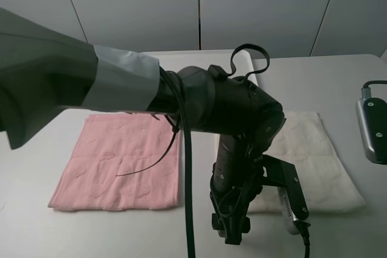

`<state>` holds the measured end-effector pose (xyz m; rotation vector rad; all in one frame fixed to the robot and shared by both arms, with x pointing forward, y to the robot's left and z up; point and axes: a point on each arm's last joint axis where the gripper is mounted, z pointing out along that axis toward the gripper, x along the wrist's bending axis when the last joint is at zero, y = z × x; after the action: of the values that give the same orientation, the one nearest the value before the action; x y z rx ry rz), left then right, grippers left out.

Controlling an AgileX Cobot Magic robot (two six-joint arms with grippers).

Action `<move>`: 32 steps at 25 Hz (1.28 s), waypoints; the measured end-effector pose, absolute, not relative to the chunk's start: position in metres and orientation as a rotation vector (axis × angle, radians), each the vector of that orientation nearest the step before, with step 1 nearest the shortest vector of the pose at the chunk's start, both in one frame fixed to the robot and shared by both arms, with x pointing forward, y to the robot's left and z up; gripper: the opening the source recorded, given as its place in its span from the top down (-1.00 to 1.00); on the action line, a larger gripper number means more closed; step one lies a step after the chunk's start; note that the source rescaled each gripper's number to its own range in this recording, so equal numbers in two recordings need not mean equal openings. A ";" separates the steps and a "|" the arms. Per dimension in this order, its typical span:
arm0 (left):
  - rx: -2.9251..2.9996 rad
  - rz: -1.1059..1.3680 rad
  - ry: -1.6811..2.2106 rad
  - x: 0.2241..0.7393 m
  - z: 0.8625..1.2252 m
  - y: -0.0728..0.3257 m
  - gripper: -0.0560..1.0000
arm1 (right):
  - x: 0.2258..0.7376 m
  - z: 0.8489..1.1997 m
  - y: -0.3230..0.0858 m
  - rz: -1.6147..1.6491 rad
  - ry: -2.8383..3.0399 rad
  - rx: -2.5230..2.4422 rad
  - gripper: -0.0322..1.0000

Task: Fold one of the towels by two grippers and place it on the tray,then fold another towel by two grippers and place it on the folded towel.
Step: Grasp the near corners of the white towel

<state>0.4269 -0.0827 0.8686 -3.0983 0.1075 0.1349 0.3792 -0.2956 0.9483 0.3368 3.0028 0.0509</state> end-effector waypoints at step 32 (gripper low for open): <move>-3.102 0.118 0.109 0.428 0.869 -0.083 -0.86 | 0.402 0.874 -0.286 -0.072 3.207 -0.055 -1.00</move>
<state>0.4278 -0.0830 0.8686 -3.1016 0.1095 0.1183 0.4017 -0.2862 0.8738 -0.0551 3.2071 -0.0716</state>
